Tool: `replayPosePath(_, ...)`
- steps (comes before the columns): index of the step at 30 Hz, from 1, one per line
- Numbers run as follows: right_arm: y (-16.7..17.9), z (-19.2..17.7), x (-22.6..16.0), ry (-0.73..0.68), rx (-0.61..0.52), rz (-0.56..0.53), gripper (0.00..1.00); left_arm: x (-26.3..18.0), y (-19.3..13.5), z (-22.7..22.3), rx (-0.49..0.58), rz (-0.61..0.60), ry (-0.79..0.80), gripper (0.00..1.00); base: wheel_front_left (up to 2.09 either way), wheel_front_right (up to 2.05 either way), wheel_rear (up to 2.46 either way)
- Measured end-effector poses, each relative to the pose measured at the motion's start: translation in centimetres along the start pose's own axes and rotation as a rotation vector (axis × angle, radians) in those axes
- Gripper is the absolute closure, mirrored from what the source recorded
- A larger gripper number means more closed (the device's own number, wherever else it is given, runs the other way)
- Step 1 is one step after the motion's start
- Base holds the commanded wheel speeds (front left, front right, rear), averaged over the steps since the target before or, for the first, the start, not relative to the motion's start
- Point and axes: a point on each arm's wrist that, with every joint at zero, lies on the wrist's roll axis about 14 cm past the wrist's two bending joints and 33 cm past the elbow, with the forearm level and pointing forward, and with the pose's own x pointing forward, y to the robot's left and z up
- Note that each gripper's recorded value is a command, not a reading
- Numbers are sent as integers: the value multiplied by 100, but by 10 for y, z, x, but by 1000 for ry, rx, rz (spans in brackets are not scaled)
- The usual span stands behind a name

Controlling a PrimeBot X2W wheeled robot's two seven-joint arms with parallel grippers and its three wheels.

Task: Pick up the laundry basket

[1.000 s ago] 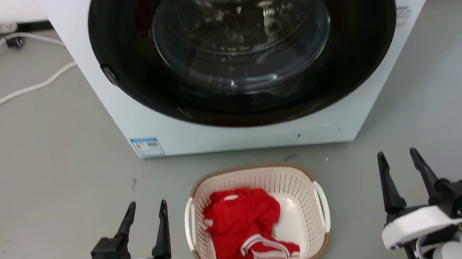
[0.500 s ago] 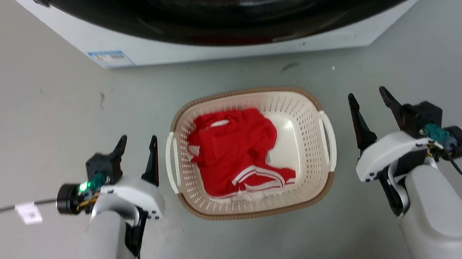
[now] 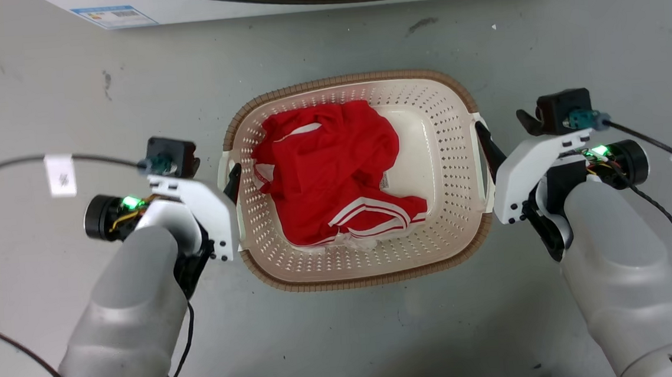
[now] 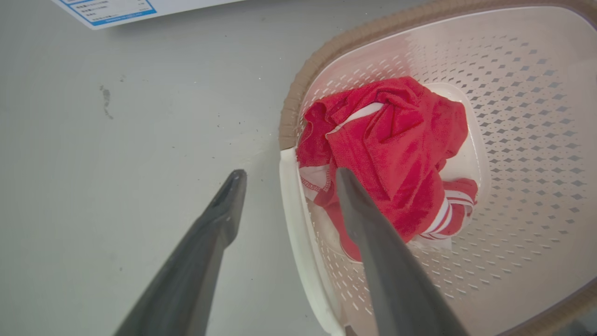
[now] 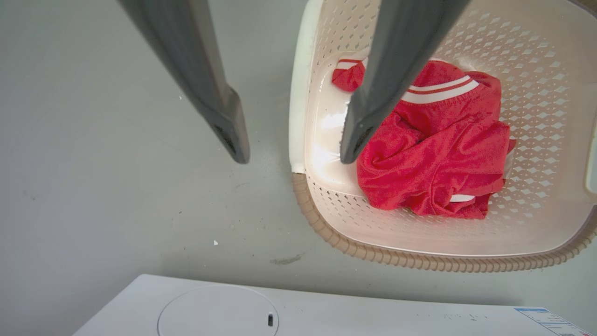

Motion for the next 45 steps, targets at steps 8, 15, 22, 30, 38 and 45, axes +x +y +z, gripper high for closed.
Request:
replayPosePath(8, 6, -34, 14, 247, -7, 30, 0, 9, 0, -21, -2, -60, 244, 0, 0, 0, 0)
replayPosePath(15, 6, -62, 15, 425, -15, 35, 0, 7, 7, -39, 38, -74, 402, 0, 0, 0, 0)
replayPosePath(22, 13, -76, 19, 506, 4, 53, 0, 11, 8, -44, 40, -82, 444, 0, 0, 0, 0)
replayPosePath(30, 17, -81, 25, 520, -2, 64, 0, 12, 6, -54, 40, -89, 478, 0, 0, 0, 0)
replayPosePath(38, 20, -84, 28, 531, -11, 71, 0, 11, 6, -59, 44, -89, 487, 0, 0, 0, 0)
replayPosePath(45, 22, -84, 28, 536, -23, 79, 100, 11, -3, -56, 50, -118, 462, 100, 0, 0, 0)
